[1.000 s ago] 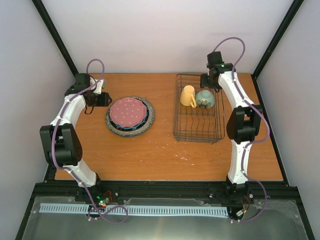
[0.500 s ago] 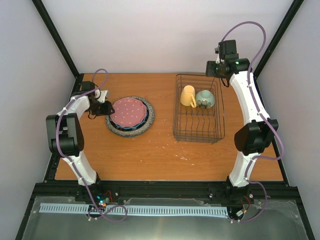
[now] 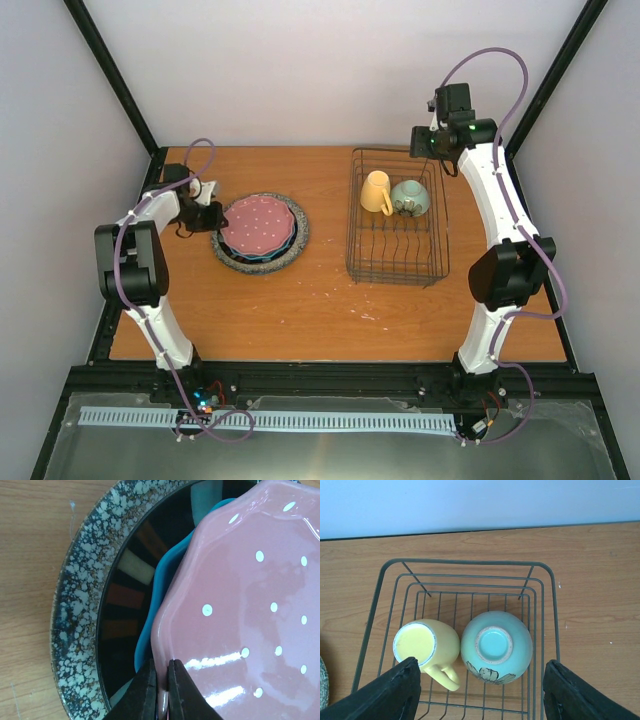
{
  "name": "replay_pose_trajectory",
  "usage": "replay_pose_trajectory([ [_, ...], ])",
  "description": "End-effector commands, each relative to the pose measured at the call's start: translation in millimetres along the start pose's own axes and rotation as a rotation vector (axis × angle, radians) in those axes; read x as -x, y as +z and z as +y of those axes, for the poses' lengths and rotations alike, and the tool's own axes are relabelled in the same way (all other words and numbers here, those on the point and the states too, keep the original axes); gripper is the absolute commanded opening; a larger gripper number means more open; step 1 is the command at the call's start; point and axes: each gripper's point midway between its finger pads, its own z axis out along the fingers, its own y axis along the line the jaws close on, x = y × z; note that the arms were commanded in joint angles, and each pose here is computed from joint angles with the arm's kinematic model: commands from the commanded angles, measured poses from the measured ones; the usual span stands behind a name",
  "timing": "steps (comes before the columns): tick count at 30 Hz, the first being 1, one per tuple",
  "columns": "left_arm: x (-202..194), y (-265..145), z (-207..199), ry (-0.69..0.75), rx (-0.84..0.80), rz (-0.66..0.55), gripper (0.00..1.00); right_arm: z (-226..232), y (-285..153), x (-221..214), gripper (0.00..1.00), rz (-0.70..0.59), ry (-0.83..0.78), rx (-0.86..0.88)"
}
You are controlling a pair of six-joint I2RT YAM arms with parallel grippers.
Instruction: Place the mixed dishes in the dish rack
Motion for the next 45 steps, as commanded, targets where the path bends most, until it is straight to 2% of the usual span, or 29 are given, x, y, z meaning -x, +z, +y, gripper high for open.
replay_pose_trajectory([
  [1, 7.7, -8.0, -6.0, 0.025, -0.019, -0.013, 0.01, 3.6, -19.0, 6.5, 0.67, -0.036, -0.003, 0.011],
  [11, 41.7, -66.7, -24.0, 0.105, 0.041, -0.175, 0.01, 13.2, -18.0, 6.2, 0.66, -0.039, -0.016, 0.031],
  [15, 54.6, -90.6, -36.5, 0.146, 0.036, -0.246, 0.01, 26.2, -18.6, 6.8, 0.66, -0.047, -0.016, 0.099],
  [19, 62.7, -105.4, -53.3, 0.195, -0.017, -0.319, 0.01, 56.8, -17.2, 5.0, 0.67, -0.054, -0.014, 0.281],
  [23, 69.0, -114.9, -66.7, 0.221, -0.07, -0.375, 0.01, 101.7, -22.3, -4.8, 0.67, -0.003, -0.002, 0.565],
  [26, 77.7, -138.5, -84.9, 0.257, -0.108, -0.47, 0.01, 130.7, -33.8, -10.7, 0.69, 0.034, -0.004, 0.744],
  [30, 82.6, -183.5, -123.8, 0.379, -0.128, -0.665, 0.01, 169.6, -55.1, -21.1, 0.79, 0.041, -0.092, 0.892],
  [34, 82.9, -216.0, -157.0, 0.457, -0.095, -0.81, 0.01, 196.0, -67.8, -34.2, 0.79, 0.044, -0.18, 0.953],
  [38, 80.8, -242.2, -183.7, 0.529, -0.048, -0.92, 0.01, 192.6, -69.7, -35.1, 0.79, 0.004, -0.193, 0.895],
  [45, 78.6, -251.5, -198.1, 0.601, -0.051, -0.937, 0.01, 195.2, -91.6, -51.7, 0.8, 0.022, -0.25, 0.972],
])
